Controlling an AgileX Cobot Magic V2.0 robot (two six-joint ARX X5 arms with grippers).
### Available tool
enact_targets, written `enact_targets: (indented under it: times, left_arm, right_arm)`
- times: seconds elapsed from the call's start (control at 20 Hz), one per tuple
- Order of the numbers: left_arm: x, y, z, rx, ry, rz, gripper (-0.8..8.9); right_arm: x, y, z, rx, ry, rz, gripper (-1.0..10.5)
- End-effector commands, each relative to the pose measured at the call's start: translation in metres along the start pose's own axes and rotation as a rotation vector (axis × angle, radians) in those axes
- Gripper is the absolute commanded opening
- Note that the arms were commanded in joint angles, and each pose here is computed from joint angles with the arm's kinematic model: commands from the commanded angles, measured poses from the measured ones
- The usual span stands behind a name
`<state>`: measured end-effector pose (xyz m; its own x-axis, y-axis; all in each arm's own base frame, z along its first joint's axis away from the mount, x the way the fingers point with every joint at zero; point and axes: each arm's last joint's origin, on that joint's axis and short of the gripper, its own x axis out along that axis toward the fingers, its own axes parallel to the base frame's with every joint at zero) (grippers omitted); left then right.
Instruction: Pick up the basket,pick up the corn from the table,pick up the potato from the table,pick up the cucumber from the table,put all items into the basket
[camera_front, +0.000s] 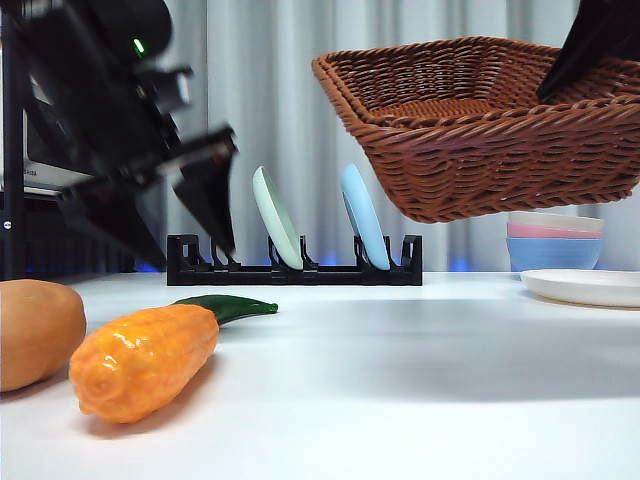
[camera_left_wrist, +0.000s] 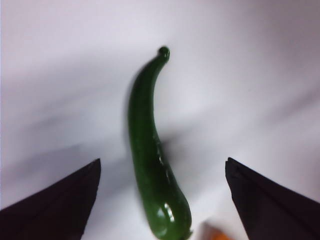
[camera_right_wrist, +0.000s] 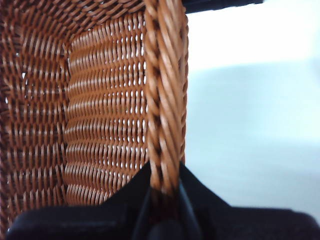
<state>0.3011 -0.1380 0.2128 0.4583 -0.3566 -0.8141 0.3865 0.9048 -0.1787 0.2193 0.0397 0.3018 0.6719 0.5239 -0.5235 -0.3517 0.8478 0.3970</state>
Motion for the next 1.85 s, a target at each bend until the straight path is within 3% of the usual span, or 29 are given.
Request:
enact_targets:
  times: [0.05, 0.45, 0.55, 0.6, 0.85, 1.1, 1.2, 1.35, 1.6, 1.85]
  left_arm:
    - [0.018, -0.001, -0.002, 0.027, 0.019, 0.007, 4.15]
    - [0.05, 0.003, -0.009, 0.024, 0.074, 0.009, 3.79]
    - [0.05, 0.003, -0.01, 0.06, 0.077, 0.007, 0.57]
    - [0.05, 0.003, -0.009, 0.074, 0.074, 0.008, -0.01]
    - [0.032, 0.001, 0.007, 0.085, -0.046, 0.037, -0.08]
    - [-0.06, -0.013, 0.03, 0.079, -0.306, 0.053, -0.08]
    - [-0.103, -0.021, 0.03, 0.033, -0.432, 0.013, -0.08]
    - [-0.15, -0.043, 0.022, 0.03, -0.554, -0.137, -0.08]
    - [-0.153, -0.097, 0.01, 0.152, -0.548, -0.302, -0.08]
    - [-0.12, -0.143, 0.0, 0.211, -0.504, -0.255, -0.08]
  right_arm:
    - [-0.004, -0.002, 0.002, 0.014, -0.02, -0.002, -0.2]
    - [-0.004, -0.005, 0.003, 0.019, -0.031, -0.054, -0.2]
    - [-0.004, -0.005, 0.003, 0.019, -0.032, -0.057, -0.2]
    - [-0.004, -0.005, 0.003, 0.019, -0.032, -0.058, -0.2]
    - [-0.004, -0.005, 0.004, 0.015, -0.042, -0.057, -0.2]
    - [0.0, -0.007, 0.008, 0.029, -0.071, -0.062, -0.2]
    - [0.006, -0.009, 0.009, 0.049, -0.069, -0.072, -0.2]
    - [0.017, -0.013, 0.007, 0.095, -0.035, -0.069, -0.2]
    - [0.034, -0.009, 0.002, 0.141, 0.03, -0.042, -0.2]
    - [0.04, 0.004, -0.001, 0.111, 0.055, -0.002, -0.2]
